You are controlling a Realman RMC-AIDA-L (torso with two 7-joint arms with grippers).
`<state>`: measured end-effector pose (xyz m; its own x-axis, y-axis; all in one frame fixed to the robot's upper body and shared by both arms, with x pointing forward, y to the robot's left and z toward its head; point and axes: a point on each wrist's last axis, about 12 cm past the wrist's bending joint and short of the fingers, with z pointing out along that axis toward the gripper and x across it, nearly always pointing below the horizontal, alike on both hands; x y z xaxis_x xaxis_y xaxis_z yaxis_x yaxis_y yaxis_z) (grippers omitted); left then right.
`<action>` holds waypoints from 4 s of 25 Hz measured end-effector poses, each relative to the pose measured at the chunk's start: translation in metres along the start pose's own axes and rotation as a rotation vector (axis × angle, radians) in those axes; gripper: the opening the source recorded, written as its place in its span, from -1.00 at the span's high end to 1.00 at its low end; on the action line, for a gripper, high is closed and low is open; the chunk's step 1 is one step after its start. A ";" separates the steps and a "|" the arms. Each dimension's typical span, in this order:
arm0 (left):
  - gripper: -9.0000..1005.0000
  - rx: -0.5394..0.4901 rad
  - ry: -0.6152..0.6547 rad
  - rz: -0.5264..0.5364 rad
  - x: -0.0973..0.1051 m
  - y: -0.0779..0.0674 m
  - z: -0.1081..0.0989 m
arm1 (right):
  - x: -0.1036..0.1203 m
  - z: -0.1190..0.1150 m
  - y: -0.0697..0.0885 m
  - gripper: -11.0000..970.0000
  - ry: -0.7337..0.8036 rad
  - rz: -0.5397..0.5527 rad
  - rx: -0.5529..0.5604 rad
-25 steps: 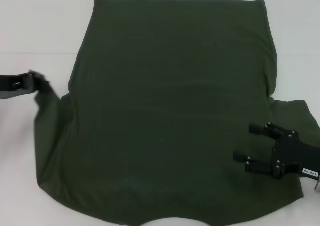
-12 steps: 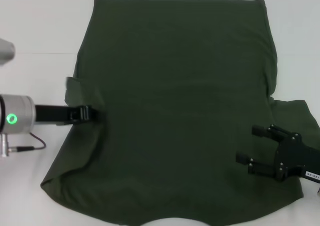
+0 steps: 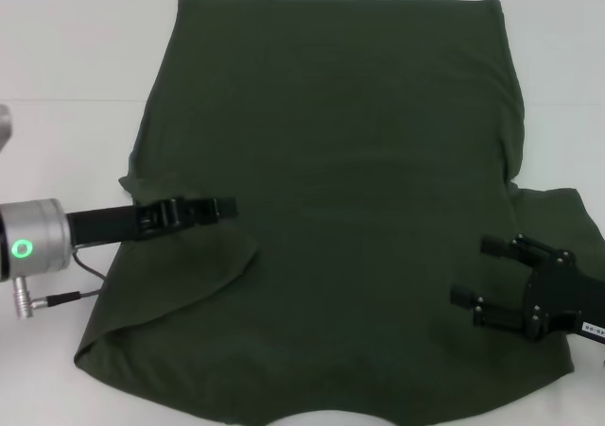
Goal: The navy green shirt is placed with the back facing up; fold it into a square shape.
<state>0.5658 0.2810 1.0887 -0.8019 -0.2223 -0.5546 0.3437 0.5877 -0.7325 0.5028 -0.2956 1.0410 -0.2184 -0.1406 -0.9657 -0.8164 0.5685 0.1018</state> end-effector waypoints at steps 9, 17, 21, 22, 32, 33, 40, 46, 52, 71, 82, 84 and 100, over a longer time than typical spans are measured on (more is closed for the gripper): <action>-0.17 -0.014 -0.036 -0.025 0.011 0.014 -0.012 | -0.002 0.001 -0.001 -0.88 -0.004 0.047 0.000; -0.76 0.192 0.070 0.274 0.031 -0.003 -0.023 | -0.023 -0.010 -0.015 -0.88 0.011 0.274 -0.001; -0.81 0.239 0.066 0.390 0.039 -0.003 -0.036 | -0.039 -0.034 -0.029 -0.88 0.041 0.464 0.019; -0.81 0.238 0.067 0.470 0.044 -0.001 -0.049 | -0.042 -0.040 -0.032 -0.88 0.049 0.500 0.026; -0.81 0.112 0.006 0.624 0.061 0.011 -0.094 | -0.065 -0.096 -0.057 -0.88 0.332 0.884 0.180; -0.81 0.112 0.006 0.624 0.061 0.011 -0.094 | -0.070 -0.098 -0.059 -0.88 0.356 0.904 0.200; -0.81 0.150 0.034 0.633 0.062 0.007 -0.094 | -0.098 -0.094 -0.073 -0.88 0.598 1.017 0.346; -0.81 0.169 0.058 0.645 0.061 0.005 -0.090 | -0.108 -0.076 -0.082 -0.88 0.719 0.989 0.429; -0.81 0.172 0.058 0.650 0.060 0.005 -0.089 | -0.101 -0.066 -0.088 -0.88 0.702 0.989 0.459; -0.80 0.169 0.055 0.677 0.055 0.004 -0.084 | -0.077 -0.026 -0.096 -0.83 0.716 0.980 0.472; -0.80 0.171 0.052 0.681 0.052 0.003 -0.083 | -0.080 -0.016 -0.096 -0.79 0.734 0.932 0.493; -0.80 0.169 0.051 0.680 0.052 0.004 -0.082 | -0.080 -0.016 -0.096 -0.65 0.737 0.930 0.494; -0.80 0.165 0.046 0.686 0.049 0.004 -0.082 | -0.084 -0.013 -0.097 0.50 0.755 0.918 0.509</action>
<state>0.4880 0.3360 1.0915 -0.3963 0.1910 -0.8980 0.8455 0.4572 -0.2759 0.5939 -0.3496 1.1157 -0.9698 0.1375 -0.2014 0.0497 0.9200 0.3888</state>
